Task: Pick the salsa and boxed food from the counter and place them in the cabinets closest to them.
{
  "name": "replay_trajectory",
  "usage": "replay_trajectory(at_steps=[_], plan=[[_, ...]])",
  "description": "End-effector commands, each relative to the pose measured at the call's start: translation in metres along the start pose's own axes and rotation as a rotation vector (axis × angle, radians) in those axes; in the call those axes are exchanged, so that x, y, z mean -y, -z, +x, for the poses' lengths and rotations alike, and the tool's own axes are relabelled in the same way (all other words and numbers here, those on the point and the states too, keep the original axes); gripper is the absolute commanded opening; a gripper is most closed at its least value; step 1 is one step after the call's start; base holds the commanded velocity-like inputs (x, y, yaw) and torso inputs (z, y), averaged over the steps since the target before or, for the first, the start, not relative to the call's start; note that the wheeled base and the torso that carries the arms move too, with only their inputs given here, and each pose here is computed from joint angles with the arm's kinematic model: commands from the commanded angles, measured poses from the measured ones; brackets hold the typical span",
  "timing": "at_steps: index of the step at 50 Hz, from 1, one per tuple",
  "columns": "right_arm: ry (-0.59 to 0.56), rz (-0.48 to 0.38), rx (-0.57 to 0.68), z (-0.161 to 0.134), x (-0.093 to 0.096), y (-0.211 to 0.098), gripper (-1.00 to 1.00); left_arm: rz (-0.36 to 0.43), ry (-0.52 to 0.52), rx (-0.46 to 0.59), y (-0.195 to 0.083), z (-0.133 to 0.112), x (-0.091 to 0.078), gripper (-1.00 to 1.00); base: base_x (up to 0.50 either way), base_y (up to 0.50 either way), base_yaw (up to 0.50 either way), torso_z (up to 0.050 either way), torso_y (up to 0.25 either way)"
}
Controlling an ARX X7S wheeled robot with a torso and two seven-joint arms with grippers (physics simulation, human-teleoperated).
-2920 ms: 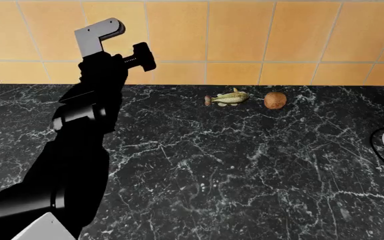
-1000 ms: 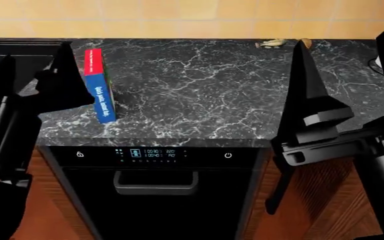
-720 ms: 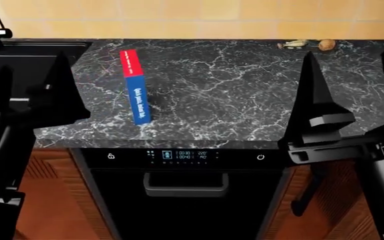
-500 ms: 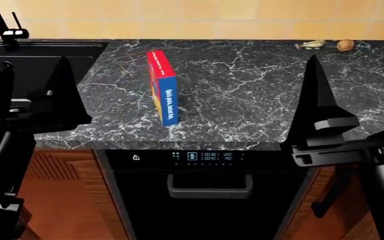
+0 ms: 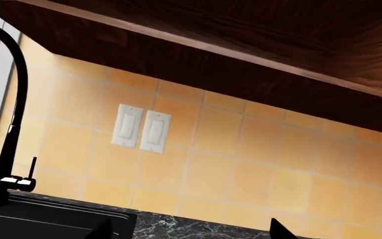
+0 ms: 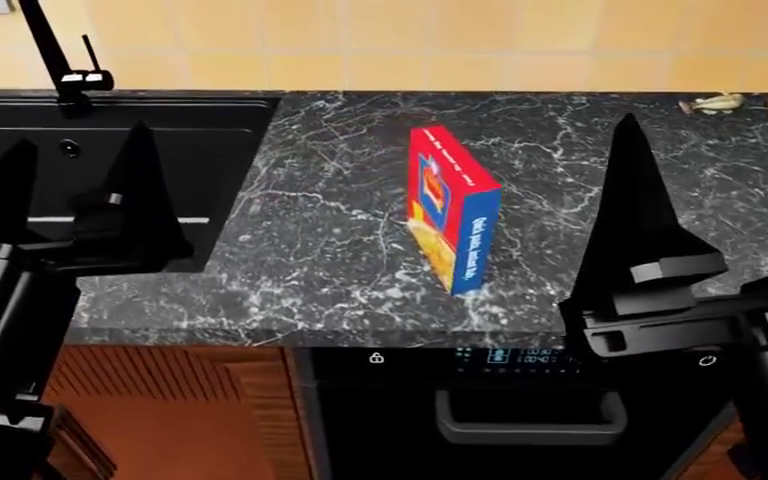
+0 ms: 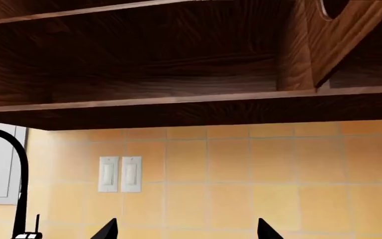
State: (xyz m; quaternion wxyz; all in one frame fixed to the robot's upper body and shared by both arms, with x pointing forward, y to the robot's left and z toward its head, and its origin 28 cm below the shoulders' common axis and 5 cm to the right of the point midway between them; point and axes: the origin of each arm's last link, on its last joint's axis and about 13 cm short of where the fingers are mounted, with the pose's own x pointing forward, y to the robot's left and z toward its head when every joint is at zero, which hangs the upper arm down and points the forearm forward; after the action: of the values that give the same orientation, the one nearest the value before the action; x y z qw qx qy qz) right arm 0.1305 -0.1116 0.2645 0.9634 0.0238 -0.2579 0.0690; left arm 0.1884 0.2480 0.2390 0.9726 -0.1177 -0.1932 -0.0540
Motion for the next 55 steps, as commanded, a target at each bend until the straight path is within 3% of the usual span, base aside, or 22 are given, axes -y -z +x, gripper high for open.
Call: replay_trajectory(at_steps=[1, 11, 16, 21, 23, 25, 26, 37, 55], plan=[[-0.037, 0.013, 0.021, -0.004, 0.0, -0.002, 1.0, 0.004, 0.009, -0.002, 0.0, -0.001, 0.001, 1.0, 0.49, 0.23, 0.0, 0.0, 0.0], [-0.048, 0.07, 0.012, -0.003, 0.002, 0.002, 1.0, 0.007, 0.013, 0.001, 0.0, -0.001, 0.002, 1.0, 0.45, 0.15, 0.0, 0.0, 0.0], [-0.024, 0.054, -0.041, 0.001, 0.002, 0.006, 1.0, 0.007, 0.014, 0.001, -0.001, -0.002, 0.002, 1.0, 0.0, 0.0, 0.0, 0.0, 0.0], [-0.019, 0.027, -0.175, 0.009, -0.001, 0.022, 1.0, 0.016, 0.021, 0.001, -0.001, -0.003, 0.003, 1.0, 0.0, 0.0, 0.0, 0.0, 0.0], [-0.157, -0.016, -0.452, -0.006, 0.015, 0.048, 1.0, 0.019, 0.025, 0.002, -0.001, -0.004, 0.004, 1.0, 0.0, 0.0, 0.0, 0.0, 0.0], [-0.08, 0.02, -0.352, 0.004, -0.004, 0.06, 1.0, 0.021, 0.028, 0.002, -0.002, -0.004, 0.004, 1.0, 0.0, 0.0, 0.0, 0.0, 0.0], [-0.033, 0.018, -0.32, 0.01, -0.002, 0.06, 1.0, 0.021, 0.029, 0.003, -0.002, -0.004, 0.004, 1.0, 0.0, 0.0, 0.0, 0.0, 0.0], [-0.037, 0.01, -0.453, 0.015, -0.002, 0.074, 1.0, 0.026, 0.039, 0.004, -0.003, -0.006, 0.005, 1.0, 0.0, 0.0, 0.0, 0.0, 0.0], [-0.002, -0.029, -0.508, 0.021, -0.001, 0.086, 1.0, 0.035, 0.062, 0.0, -0.003, -0.008, 0.007, 1.0, 0.0, 0.0, 0.0, 0.0, 0.0]])
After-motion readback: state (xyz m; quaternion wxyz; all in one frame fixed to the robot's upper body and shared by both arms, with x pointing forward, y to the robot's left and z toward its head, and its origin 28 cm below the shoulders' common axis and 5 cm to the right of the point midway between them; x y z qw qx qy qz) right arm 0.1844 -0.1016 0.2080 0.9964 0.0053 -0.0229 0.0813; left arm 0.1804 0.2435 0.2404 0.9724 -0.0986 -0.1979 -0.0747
